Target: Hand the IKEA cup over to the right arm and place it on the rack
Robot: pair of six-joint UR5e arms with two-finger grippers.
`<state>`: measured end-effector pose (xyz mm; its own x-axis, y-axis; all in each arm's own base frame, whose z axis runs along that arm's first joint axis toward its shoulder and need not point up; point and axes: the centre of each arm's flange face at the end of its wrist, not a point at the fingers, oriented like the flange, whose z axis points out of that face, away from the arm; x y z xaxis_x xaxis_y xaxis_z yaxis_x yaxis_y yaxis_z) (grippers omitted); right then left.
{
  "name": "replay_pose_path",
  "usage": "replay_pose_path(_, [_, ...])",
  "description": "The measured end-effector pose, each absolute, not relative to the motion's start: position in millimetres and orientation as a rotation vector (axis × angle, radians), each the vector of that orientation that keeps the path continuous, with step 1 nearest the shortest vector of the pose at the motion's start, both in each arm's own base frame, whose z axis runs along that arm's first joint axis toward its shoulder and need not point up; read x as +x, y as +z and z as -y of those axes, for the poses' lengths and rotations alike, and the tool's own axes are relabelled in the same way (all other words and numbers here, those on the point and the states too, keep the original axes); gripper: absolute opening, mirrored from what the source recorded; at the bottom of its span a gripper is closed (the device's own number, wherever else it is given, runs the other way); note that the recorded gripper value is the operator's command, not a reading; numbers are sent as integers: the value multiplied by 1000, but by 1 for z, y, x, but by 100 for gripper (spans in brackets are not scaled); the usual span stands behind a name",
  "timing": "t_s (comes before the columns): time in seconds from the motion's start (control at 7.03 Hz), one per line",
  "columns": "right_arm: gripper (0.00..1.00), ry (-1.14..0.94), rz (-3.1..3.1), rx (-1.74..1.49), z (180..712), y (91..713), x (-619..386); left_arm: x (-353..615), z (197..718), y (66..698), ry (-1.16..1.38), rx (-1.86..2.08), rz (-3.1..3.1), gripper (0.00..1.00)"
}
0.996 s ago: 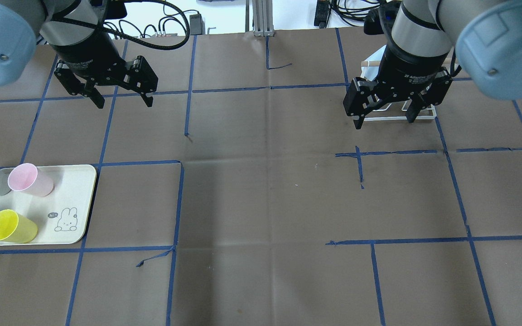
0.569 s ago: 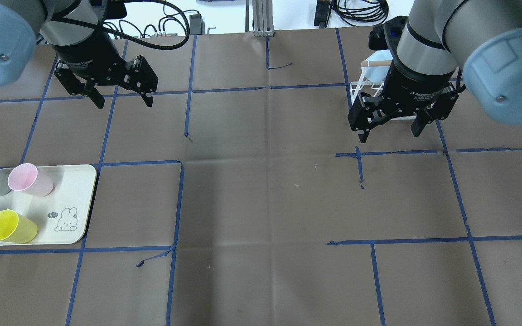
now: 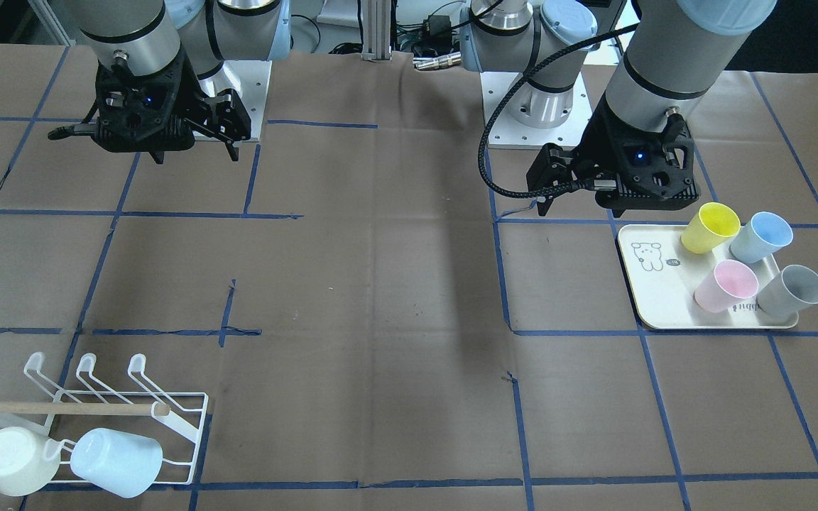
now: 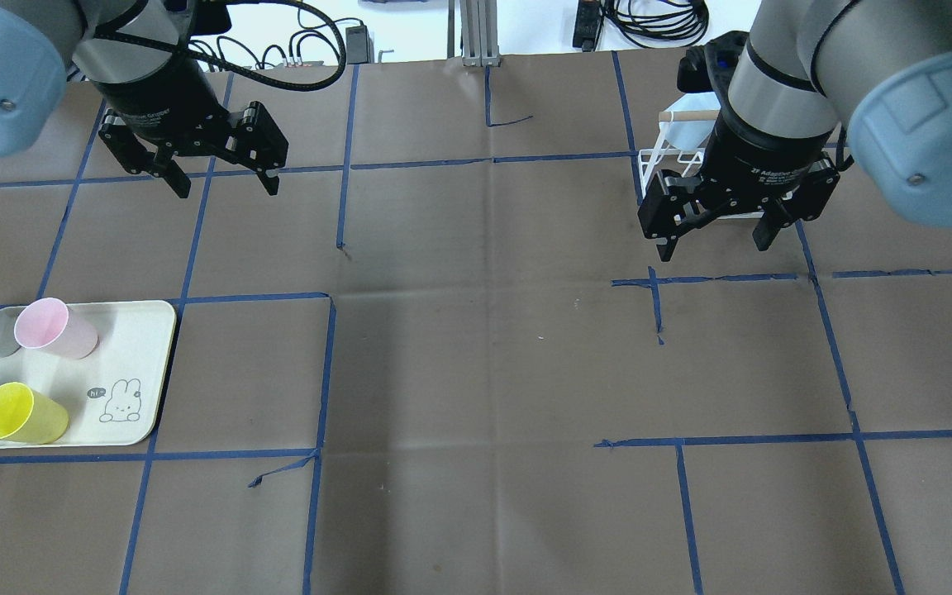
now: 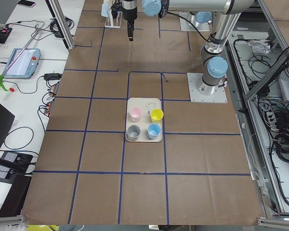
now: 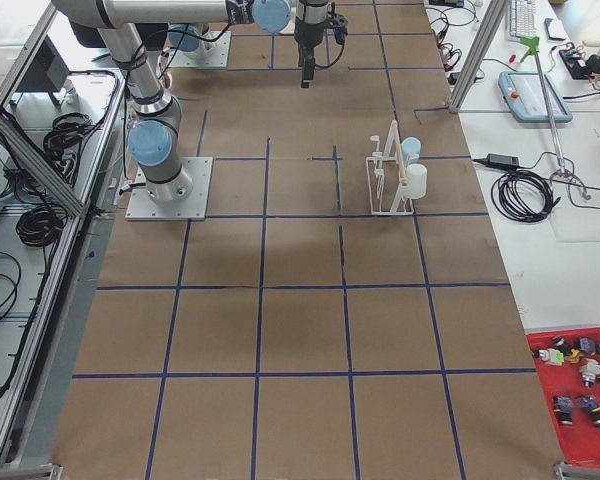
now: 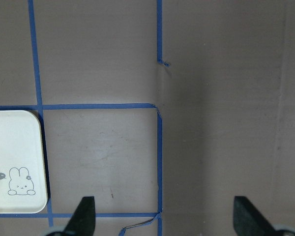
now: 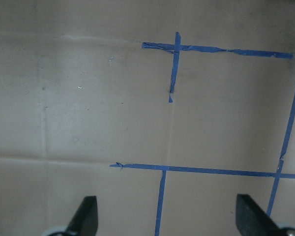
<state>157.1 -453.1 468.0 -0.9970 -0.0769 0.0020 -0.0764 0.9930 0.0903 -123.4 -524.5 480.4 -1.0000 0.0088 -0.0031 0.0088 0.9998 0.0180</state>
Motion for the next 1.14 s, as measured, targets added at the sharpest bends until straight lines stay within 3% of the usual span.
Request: replay_pose_path(1.14, [100, -132, 3140, 115, 456, 471, 157, -124, 525, 480, 27, 12, -3140, 100])
